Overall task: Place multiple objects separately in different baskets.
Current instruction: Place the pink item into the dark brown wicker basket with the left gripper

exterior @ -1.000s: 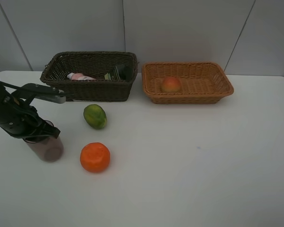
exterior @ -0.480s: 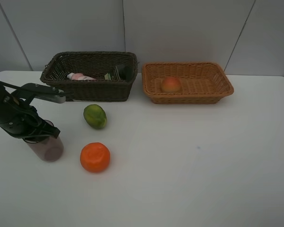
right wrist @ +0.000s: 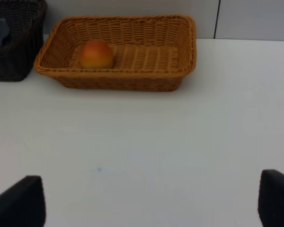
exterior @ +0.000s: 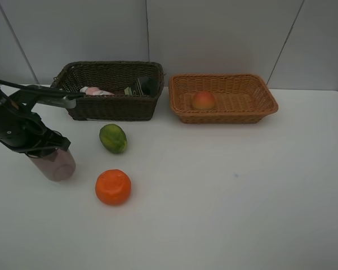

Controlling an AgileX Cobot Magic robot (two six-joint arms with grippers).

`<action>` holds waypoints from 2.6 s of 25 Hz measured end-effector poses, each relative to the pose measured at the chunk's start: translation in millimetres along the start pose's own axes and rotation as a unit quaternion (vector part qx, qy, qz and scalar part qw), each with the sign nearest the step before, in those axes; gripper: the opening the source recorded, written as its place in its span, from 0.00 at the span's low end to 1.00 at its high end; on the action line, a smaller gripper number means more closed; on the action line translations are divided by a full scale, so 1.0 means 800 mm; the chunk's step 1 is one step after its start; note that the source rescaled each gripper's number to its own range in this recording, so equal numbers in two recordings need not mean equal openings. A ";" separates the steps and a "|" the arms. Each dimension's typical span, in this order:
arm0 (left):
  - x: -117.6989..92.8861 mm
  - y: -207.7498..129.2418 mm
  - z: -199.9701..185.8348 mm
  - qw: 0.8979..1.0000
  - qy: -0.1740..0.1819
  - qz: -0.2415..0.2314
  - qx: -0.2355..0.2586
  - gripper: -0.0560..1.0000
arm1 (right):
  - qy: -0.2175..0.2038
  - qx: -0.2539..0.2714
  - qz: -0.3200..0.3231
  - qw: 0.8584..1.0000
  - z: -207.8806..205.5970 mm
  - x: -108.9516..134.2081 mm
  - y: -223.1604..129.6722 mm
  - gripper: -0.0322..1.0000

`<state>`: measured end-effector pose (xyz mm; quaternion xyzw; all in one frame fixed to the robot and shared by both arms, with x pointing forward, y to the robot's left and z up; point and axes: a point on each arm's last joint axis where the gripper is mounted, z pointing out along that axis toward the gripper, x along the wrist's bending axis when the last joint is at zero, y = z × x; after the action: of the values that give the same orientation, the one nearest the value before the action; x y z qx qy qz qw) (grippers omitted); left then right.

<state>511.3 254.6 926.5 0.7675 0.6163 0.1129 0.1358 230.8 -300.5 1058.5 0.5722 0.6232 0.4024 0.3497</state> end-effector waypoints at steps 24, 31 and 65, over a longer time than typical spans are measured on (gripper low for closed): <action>0.013 0.196 -0.044 0.957 0.018 -0.046 -0.286 0.06 | 0.000 0.000 0.000 1.000 0.000 0.000 0.000 0.97; 0.005 0.206 0.010 0.946 0.001 -0.035 -0.321 0.06 | 0.000 0.000 0.000 1.000 0.000 0.000 0.000 0.97; -0.011 0.206 0.007 0.946 -0.009 -0.026 -0.323 0.96 | 0.000 0.000 0.000 1.000 0.000 0.000 0.000 0.97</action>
<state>662.4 212.0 978.9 0.6675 0.5650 0.2954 0.3847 230.8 -300.5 1058.5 0.5719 0.6234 0.4023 0.3498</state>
